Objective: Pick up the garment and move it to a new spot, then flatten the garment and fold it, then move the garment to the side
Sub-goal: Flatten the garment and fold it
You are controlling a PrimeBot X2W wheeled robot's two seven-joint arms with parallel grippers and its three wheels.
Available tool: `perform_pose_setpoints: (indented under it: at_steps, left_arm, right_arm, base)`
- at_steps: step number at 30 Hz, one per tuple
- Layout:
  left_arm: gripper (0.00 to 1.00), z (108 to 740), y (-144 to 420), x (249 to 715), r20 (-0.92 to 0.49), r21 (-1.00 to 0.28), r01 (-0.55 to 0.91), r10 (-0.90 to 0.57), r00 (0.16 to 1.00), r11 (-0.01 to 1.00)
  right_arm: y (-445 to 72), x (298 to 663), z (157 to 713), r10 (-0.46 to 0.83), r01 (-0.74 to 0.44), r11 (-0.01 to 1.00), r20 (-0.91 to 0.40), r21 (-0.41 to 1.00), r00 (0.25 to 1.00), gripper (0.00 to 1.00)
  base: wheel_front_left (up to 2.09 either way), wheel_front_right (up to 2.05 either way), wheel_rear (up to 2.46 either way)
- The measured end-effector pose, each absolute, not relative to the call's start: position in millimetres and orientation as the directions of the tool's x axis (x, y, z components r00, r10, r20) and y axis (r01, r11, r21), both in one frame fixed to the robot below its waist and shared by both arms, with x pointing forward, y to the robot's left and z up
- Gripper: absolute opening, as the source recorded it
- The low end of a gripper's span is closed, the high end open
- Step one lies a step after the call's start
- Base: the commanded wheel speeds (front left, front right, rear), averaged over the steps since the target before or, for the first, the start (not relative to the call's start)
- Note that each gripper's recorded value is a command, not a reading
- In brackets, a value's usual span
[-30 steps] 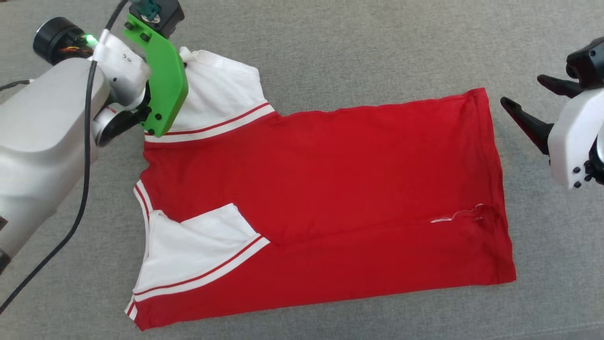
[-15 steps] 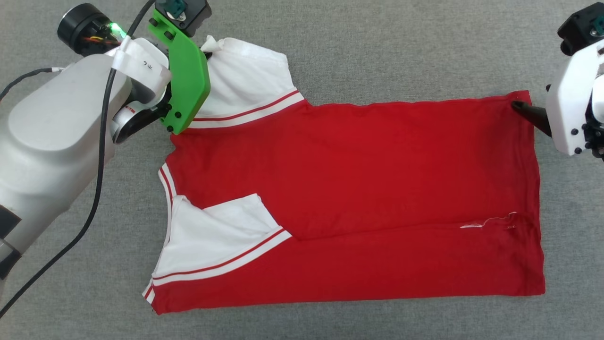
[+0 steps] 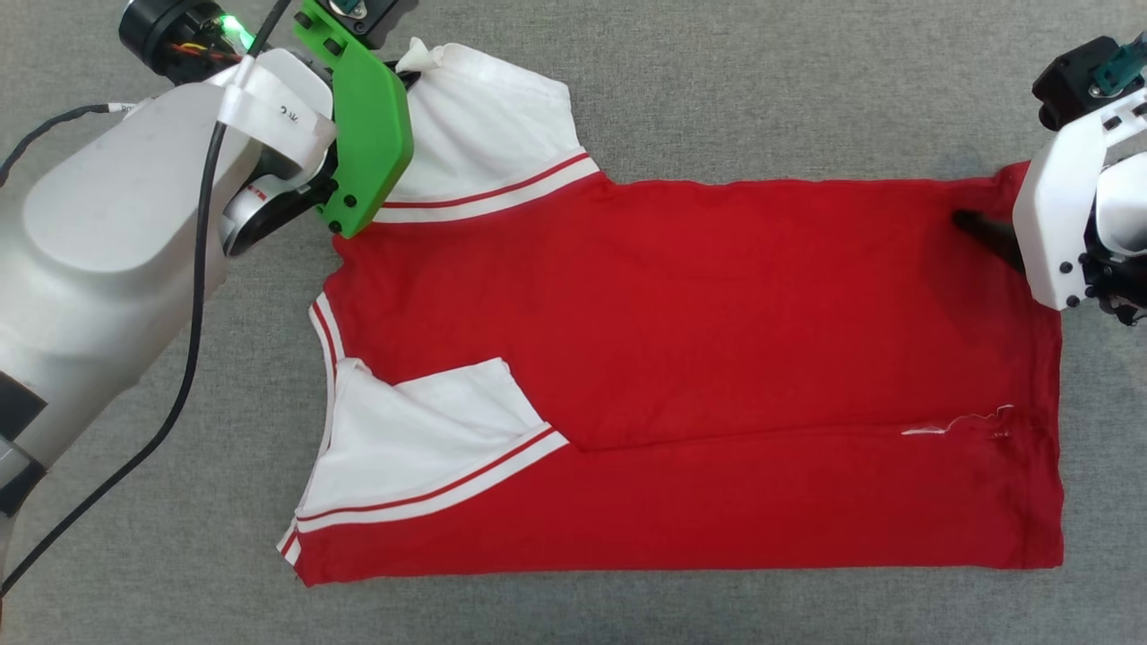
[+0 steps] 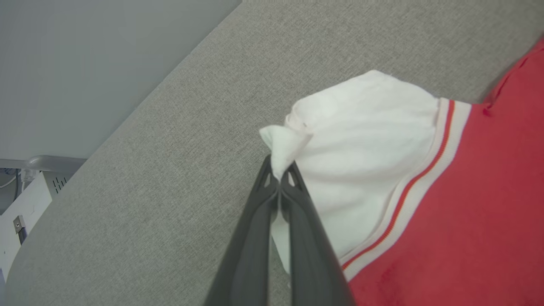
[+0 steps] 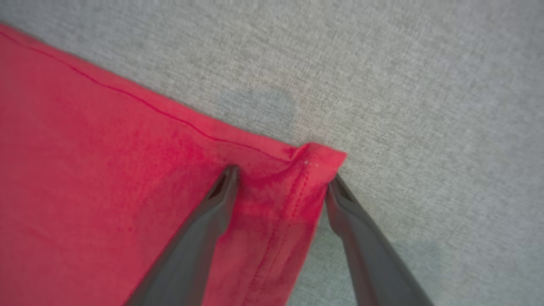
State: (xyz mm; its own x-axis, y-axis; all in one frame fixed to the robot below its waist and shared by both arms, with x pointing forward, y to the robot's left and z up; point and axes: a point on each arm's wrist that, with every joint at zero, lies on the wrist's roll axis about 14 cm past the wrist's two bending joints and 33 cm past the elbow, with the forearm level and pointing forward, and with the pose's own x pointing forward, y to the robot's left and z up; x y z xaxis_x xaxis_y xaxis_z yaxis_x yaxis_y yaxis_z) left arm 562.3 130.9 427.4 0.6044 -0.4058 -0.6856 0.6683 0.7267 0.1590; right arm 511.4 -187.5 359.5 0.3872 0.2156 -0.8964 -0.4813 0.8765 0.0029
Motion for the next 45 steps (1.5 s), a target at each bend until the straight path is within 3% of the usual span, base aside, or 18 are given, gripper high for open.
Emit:
perform_pose_setpoints:
  at_steps: [1,2,10,23,35,45]
  left_arm:
    - [0.00,428.7,131.3,562.3,-0.684,0.162,0.667,-0.405,0.607,0.727]
    - [0.00,430.8,131.8,562.5,-0.681,0.166,0.666,-0.404,0.611,0.728]
    - [0.00,454.0,133.1,554.6,-0.631,0.180,0.650,-0.420,0.652,0.738]
    - [0.00,474.8,139.4,489.5,-0.586,0.162,0.646,-0.454,0.671,0.746]
    - [0.00,471.3,152.3,409.6,-0.574,0.116,0.597,-0.437,0.692,0.793]
    - [0.00,419.6,155.5,336.6,-0.658,-0.033,0.543,-0.427,0.620,0.839]
  right_arm:
    - [-187.3,512.3,360.8,0.219,-0.482,0.876,-0.891,0.000,0.398,0.24]
    - [-187.3,513.1,362.7,0.224,-0.482,0.876,-0.883,-0.003,0.413,0.00]
    - [-178.5,515.4,393.0,0.292,-0.472,0.881,-0.792,0.005,0.536,0.00]
    - [-184.4,471.5,439.7,0.348,-0.468,0.884,-0.663,-0.004,0.662,0.00]
    - [-176.9,407.3,447.8,0.409,-0.487,0.872,-0.609,0.042,0.680,0.00]
    - [-181.8,360.5,426.5,0.416,-0.458,0.882,-0.638,0.111,0.648,0.00]
  base:
    - [0.00,0.00,0.00]
    - [0.00,0.00,0.00]
    - [0.00,0.00,0.00]
    - [0.00,0.00,0.00]
    - [0.00,0.00,0.00]
    - [0.00,0.00,0.00]
